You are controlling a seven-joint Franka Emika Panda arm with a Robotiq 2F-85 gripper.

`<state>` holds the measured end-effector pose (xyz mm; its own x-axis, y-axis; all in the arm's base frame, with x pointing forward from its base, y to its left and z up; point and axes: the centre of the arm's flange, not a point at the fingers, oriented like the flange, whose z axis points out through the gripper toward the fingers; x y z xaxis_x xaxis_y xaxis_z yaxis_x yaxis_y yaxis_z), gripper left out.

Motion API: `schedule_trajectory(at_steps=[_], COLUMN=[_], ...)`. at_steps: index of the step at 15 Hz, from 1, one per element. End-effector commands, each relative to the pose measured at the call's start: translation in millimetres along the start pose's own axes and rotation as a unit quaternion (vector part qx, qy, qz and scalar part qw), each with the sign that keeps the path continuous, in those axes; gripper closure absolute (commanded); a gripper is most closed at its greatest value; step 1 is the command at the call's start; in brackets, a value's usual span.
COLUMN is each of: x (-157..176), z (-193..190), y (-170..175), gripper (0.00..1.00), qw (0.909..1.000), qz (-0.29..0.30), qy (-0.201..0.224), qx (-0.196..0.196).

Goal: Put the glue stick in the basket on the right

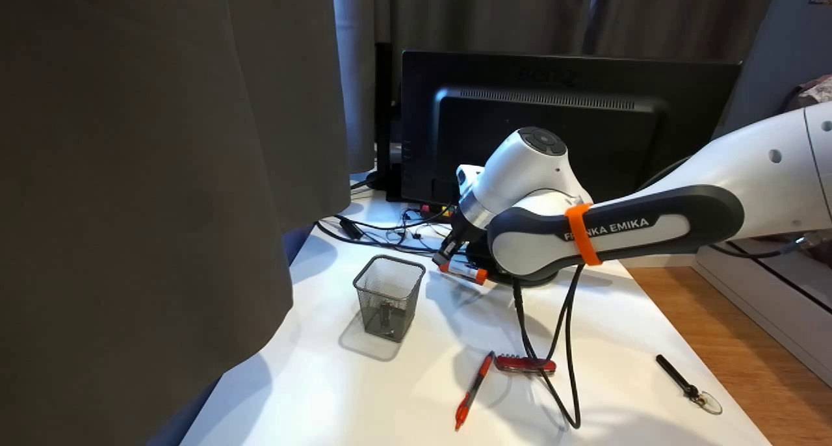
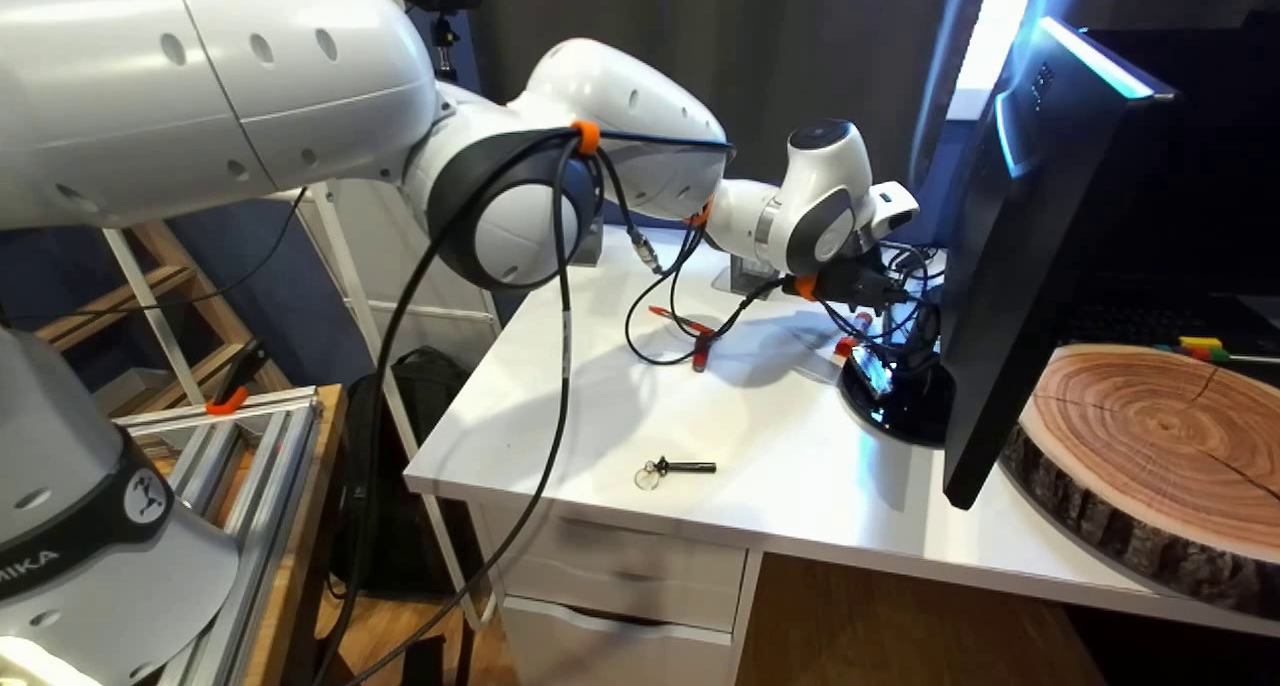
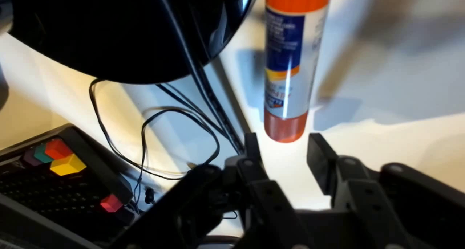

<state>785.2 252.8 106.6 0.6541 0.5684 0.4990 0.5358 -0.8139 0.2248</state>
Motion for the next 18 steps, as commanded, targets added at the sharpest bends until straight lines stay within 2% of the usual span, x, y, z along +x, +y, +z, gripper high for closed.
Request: schedule_trajectory(at_steps=[1,2,5,6,8,10,11,12,13,14,18], x=[22,19,16,16,16,17,16,15,13,11,2], z=[40,42,45,44,42,38,39,40,41,43,48], y=[10,9,10,11,11,11,11,11,11,11,8], gripper=[0.84,0.77,0.69,0.52,0.35,0.23,0.24,0.36,0.55,0.55,0.84], qw=[0.9999,0.9999,0.9998,0.9998,0.9997,0.9993,0.9991,0.9987,0.9983,0.9976,0.9952], qz=[0.011,0.014,0.018,0.020,0.023,0.037,0.042,0.050,0.057,0.066,0.094], qy=[0.002,-0.002,-0.003,-0.002,0.001,0.004,0.003,-0.001,-0.004,-0.006,-0.014], qx=[0.001,0.007,0.005,0.005,0.005,0.009,0.009,0.011,0.014,0.018,0.027])
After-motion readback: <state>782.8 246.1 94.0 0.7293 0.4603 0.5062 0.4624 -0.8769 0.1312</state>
